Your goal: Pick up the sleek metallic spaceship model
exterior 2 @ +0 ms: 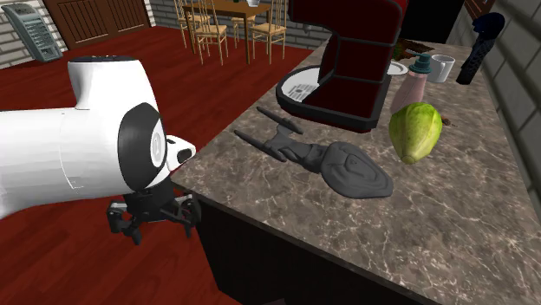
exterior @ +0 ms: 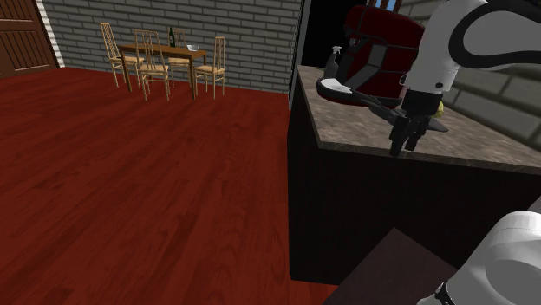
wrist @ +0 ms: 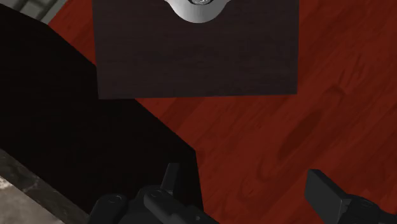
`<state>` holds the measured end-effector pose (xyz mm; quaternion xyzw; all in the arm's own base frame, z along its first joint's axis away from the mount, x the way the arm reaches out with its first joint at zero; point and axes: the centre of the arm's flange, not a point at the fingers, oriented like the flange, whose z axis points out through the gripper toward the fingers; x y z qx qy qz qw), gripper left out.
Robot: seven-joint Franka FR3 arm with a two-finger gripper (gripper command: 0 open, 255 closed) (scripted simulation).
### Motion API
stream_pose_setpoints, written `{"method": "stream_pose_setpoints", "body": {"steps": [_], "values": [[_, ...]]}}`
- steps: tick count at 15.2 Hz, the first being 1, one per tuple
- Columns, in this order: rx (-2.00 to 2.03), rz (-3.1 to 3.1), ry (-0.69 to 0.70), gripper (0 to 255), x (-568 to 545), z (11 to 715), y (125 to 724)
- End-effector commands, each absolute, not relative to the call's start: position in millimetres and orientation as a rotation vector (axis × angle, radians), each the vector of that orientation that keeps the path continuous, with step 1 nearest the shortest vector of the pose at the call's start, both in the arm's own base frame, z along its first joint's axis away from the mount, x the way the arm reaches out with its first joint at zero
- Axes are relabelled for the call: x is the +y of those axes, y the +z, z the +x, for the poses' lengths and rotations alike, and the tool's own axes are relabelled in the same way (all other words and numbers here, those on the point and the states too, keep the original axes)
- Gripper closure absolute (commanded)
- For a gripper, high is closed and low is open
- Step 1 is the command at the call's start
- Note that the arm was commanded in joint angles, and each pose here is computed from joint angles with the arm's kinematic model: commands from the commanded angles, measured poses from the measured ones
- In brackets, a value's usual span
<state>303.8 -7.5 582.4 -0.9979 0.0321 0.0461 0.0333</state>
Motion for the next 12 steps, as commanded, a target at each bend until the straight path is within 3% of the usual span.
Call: {"method": "stream_pose_setpoints", "body": {"steps": [1,12], "values": [[0.099,-3.070,0.142,0,-7,304,582],[-0.353,-3.049,0.022,0,-149,324,592]]}}
